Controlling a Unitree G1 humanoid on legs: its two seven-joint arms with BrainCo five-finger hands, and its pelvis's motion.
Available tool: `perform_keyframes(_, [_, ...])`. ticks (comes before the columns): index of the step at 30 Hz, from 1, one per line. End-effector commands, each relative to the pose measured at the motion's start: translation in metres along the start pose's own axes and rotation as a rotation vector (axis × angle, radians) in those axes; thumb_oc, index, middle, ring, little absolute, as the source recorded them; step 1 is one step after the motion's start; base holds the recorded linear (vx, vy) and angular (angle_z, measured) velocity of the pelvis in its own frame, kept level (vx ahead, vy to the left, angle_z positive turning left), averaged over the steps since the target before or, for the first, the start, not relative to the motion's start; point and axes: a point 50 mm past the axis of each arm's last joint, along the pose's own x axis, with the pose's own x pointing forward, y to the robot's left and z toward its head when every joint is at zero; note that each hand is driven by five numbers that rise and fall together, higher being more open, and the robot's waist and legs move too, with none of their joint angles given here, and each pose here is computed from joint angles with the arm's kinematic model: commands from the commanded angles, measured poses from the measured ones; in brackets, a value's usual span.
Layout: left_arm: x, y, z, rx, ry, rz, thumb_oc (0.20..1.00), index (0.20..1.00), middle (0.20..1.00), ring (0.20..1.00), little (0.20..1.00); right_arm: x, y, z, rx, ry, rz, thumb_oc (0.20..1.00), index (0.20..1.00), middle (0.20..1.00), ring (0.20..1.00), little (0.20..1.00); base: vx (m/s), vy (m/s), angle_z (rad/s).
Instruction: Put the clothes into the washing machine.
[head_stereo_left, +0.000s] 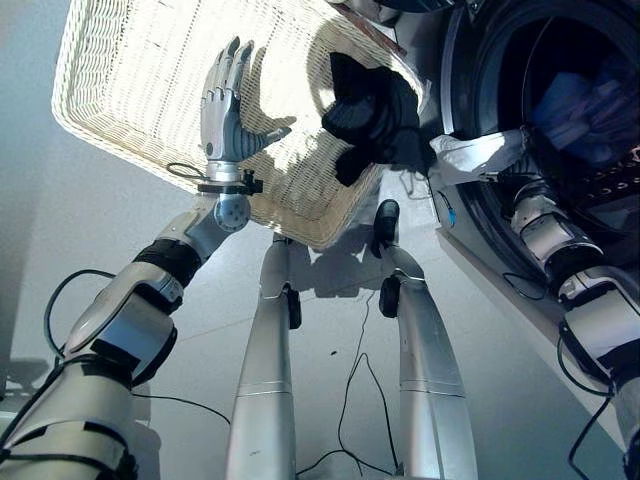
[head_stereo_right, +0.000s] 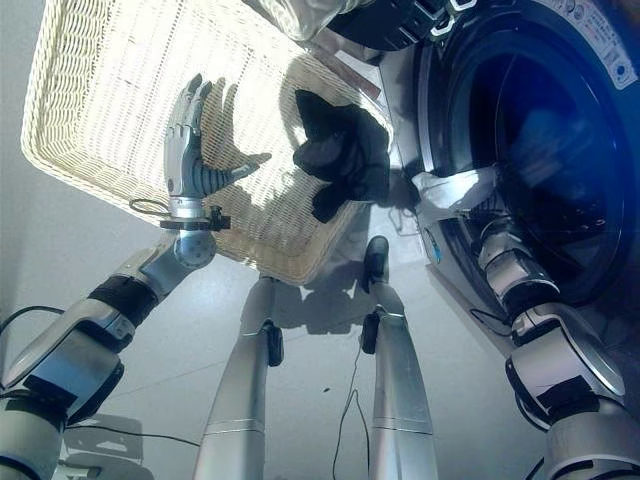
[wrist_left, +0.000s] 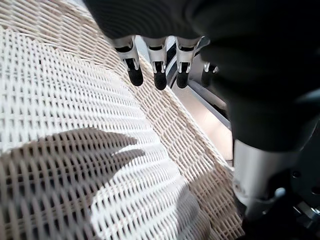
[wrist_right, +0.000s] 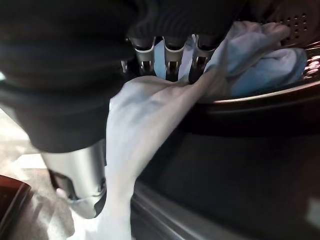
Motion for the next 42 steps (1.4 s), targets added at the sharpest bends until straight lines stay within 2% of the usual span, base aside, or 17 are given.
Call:
perform_keyframes(1, [0.015, -0.001, 0.014, -0.066, -0.013, 0.106, 1.000, 1.000, 1.000, 1.000, 1.000, -0.012, 0.017, -0.027, -0.183, 0.102, 0.065, 1.000, 1.000, 1.000, 1.000, 1.000, 0.00, 0.000, 0.00])
perform_keyframes(4, [0.015, -0.004, 0.017, -0.075, -0.013, 0.108, 1.000, 1.000, 1.000, 1.000, 1.000, -0.010, 0.013, -0.028, -0.213, 0.144, 0.032, 1.000, 1.000, 1.000, 1.000, 1.000, 0.00, 0.000, 0.00])
perform_keyframes(5, [0.016, -0.006, 0.019, -0.083, -0.014, 0.107, 1.000, 1.000, 1.000, 1.000, 1.000, -0.007, 0.009, -0.027, -0.237, 0.164, 0.002, 0.865, 0.865, 0.865, 0.865, 0.865, 0.00, 0.000, 0.00])
perform_keyframes(6, [0.016, -0.006, 0.019, -0.083, -0.014, 0.107, 1.000, 1.000, 1.000, 1.000, 1.000, -0.007, 0.009, -0.026, -0.237, 0.164, 0.002, 0.667, 0.667, 0.667, 0.667, 0.667, 0.00, 0.000, 0.00])
perform_keyframes(7, [0.015, -0.008, 0.021, -0.091, -0.013, 0.108, 1.000, 1.000, 1.000, 1.000, 1.000, -0.005, 0.005, -0.024, -0.267, 0.175, -0.019, 0.200, 0.200, 0.200, 0.200, 0.200, 0.00, 0.000, 0.00])
perform_keyframes(19, [0.010, -0.011, 0.024, -0.120, -0.009, 0.121, 1.000, 1.000, 1.000, 1.000, 1.000, 0.003, -0.010, -0.014, -0.297, 0.177, -0.117, 0.200, 0.200, 0.200, 0.200, 0.200, 0.00, 0.000, 0.00])
perform_keyframes(27, [0.010, -0.009, 0.023, -0.117, -0.010, 0.117, 1.000, 1.000, 1.000, 1.000, 1.000, 0.004, -0.017, -0.015, -0.142, 0.202, -0.185, 0.200, 0.200, 0.200, 0.200, 0.200, 0.00, -0.004, 0.02])
perform_keyframes(30, [0.008, -0.009, 0.022, -0.100, -0.025, 0.100, 1.000, 1.000, 1.000, 1.000, 1.000, 0.006, -0.029, -0.023, 0.207, 0.353, -0.304, 0.200, 0.200, 0.200, 0.200, 0.200, 0.00, 0.000, 0.00])
perform_keyframes(33, [-0.005, -0.007, 0.014, -0.055, -0.055, 0.054, 1.000, 1.000, 1.000, 1.000, 1.000, 0.007, -0.061, -0.046, 0.657, 0.561, -0.530, 0.200, 0.200, 0.200, 0.200, 0.200, 0.01, -0.040, 0.00])
perform_keyframes(34, [-0.013, -0.007, 0.013, -0.026, -0.080, 0.024, 1.000, 1.000, 1.000, 1.000, 1.000, 0.004, -0.078, -0.060, 0.887, 0.619, -0.683, 0.200, 0.200, 0.200, 0.200, 0.200, 0.01, -0.049, -0.01])
perform_keyframes(36, [-0.022, -0.007, 0.011, 0.020, -0.122, -0.018, 1.000, 1.000, 1.000, 1.000, 1.000, 0.001, -0.099, -0.071, 1.110, 0.642, -0.859, 0.200, 0.200, 0.200, 0.200, 0.200, 0.00, -0.059, 0.00])
perform_keyframes(39, [-0.027, -0.006, 0.010, 0.073, -0.178, -0.108, 1.000, 1.000, 1.000, 1.000, 1.000, -0.004, -0.132, -0.079, 1.312, 0.613, -1.090, 0.200, 0.200, 0.200, 0.200, 0.200, -0.01, -0.027, 0.01])
perform_keyframes(41, [-0.022, -0.007, 0.012, 0.108, -0.234, -0.206, 1.000, 1.000, 1.000, 1.000, 1.000, -0.008, -0.161, -0.085, 1.356, 0.573, -1.240, 0.200, 0.200, 0.200, 0.200, 0.200, 0.00, 0.000, 0.00])
perform_keyframes(42, [-0.021, -0.007, 0.012, 0.110, -0.238, -0.212, 1.000, 1.000, 1.000, 1.000, 1.000, -0.009, -0.164, -0.085, 1.360, 0.571, -1.248, 0.200, 0.200, 0.200, 0.200, 0.200, -0.02, 0.036, -0.06])
